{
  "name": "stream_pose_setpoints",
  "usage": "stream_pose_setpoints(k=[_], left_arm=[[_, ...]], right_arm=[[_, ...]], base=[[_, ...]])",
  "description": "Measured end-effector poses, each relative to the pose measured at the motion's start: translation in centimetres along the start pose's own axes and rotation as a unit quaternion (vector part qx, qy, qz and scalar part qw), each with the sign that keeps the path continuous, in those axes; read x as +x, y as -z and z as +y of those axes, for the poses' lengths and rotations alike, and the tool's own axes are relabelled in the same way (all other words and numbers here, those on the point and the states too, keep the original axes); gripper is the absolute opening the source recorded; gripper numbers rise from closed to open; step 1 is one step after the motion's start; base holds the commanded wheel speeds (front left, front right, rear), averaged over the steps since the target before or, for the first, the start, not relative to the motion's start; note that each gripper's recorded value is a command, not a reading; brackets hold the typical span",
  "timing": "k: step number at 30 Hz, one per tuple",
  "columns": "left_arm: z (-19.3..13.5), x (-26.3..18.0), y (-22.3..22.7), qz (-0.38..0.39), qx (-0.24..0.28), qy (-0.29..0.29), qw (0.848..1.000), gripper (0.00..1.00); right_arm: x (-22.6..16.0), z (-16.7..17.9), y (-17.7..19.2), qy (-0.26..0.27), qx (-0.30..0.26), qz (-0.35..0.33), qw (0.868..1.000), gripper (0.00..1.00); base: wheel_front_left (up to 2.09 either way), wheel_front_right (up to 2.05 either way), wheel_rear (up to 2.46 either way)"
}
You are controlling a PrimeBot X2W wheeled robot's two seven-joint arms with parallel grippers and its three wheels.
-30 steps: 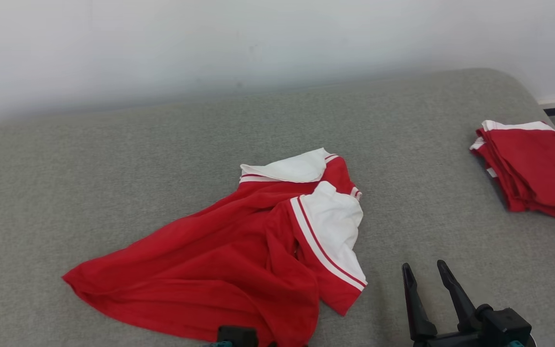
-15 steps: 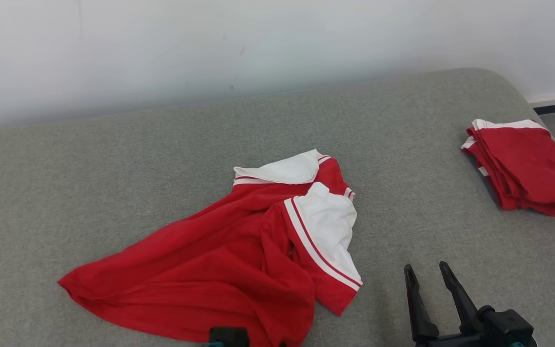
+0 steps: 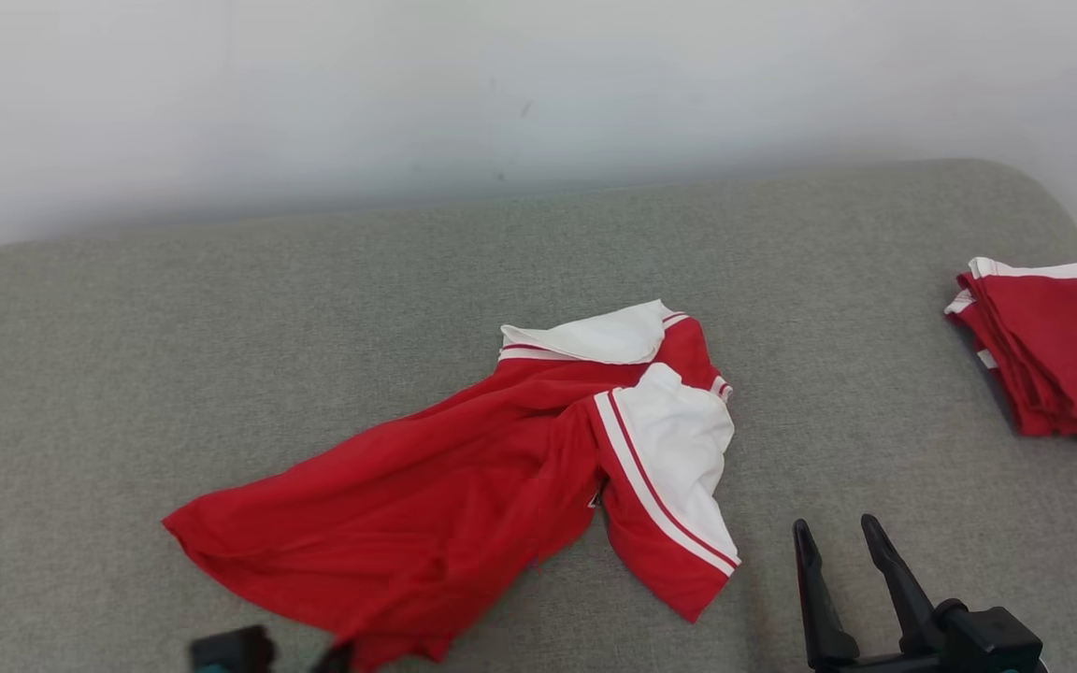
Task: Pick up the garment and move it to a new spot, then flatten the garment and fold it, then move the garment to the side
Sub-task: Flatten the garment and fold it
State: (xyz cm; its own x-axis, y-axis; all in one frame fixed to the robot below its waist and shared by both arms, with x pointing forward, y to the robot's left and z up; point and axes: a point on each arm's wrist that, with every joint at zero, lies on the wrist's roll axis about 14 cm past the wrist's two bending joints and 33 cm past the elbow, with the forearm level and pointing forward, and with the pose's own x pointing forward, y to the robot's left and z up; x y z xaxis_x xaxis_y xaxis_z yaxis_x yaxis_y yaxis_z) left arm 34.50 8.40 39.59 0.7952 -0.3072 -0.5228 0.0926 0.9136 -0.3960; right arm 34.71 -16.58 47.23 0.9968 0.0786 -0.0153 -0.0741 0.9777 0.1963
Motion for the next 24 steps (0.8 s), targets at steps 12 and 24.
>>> stream_pose_setpoints(k=[12, 24], left_arm=[[9.0, -2.5, -7.7, -0.148, 0.010, -0.153, 0.977, 0.00], [11.5, -2.0, -9.5, -0.193, 0.057, -0.218, 0.955, 0.00]], right_arm=[[0.4, 0.5, 0.1, -0.009, 0.000, 0.002, 1.000, 1.00], [0.2, -0.4, -0.1, 0.006, -0.001, -0.001, 1.000, 1.00]], base=[[0.00, 0.00, 0.00], [0.00, 0.00, 0.00]])
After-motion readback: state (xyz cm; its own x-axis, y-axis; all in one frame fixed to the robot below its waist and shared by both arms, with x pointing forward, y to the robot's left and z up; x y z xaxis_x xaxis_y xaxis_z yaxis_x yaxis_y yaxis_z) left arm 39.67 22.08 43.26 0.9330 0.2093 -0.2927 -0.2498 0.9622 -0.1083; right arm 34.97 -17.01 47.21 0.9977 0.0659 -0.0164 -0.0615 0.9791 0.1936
